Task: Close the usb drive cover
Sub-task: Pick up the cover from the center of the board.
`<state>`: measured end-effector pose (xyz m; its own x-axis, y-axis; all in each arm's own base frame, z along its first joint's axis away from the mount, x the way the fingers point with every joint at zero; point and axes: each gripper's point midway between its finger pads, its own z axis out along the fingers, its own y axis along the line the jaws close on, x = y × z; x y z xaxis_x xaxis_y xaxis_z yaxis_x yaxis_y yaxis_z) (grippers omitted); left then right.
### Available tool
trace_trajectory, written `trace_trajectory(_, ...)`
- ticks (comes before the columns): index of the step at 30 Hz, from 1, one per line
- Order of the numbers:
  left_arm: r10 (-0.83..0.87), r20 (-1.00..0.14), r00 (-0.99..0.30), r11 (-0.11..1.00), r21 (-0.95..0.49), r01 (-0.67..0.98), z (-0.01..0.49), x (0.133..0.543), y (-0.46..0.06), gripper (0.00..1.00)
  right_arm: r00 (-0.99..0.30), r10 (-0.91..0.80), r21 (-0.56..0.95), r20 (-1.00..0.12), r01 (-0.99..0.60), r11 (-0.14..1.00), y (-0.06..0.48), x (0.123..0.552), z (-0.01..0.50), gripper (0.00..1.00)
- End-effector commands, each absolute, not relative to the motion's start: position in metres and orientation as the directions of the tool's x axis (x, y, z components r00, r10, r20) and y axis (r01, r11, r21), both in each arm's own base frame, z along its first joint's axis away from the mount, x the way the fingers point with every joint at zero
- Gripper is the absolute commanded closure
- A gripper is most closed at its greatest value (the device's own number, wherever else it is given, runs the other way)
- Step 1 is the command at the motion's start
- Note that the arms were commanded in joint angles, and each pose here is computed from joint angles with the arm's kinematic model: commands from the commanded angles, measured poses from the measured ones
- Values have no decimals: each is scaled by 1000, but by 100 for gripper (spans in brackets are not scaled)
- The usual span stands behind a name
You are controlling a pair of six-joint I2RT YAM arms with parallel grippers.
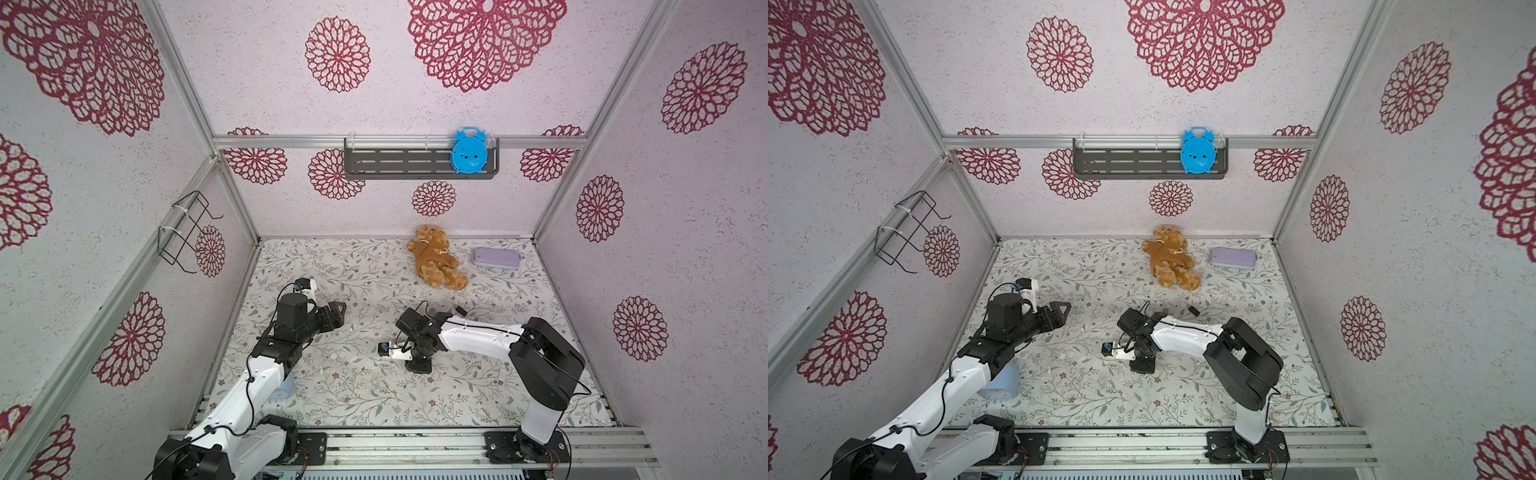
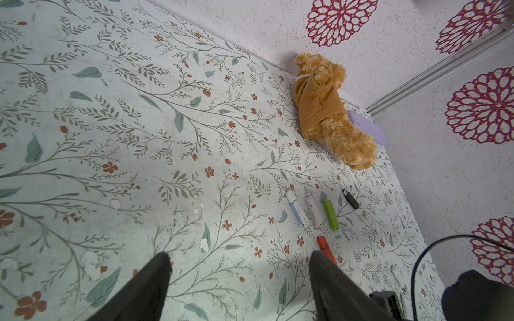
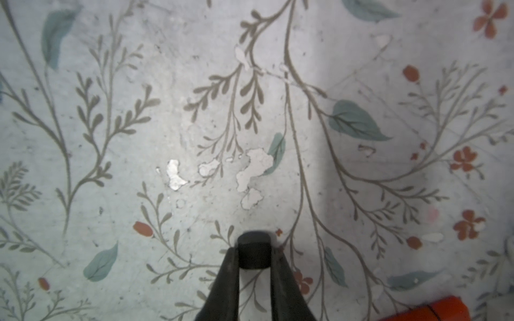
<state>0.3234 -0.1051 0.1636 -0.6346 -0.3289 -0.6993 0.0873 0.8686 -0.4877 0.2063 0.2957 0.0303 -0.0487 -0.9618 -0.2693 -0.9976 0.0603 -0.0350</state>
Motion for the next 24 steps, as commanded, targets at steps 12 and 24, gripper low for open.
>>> trace_trajectory(12, -250, -543, -802, 602, -736, 311, 179, 327, -189, 23, -121, -788, -243, -603, -914, 326, 296, 251, 134, 81)
trace_trajectory(24, -88, -411, -907, 373, -858, 352, 164, 302, -276, 33, -93, -724, -303, -684, -866, 398, 297, 263, 171, 81)
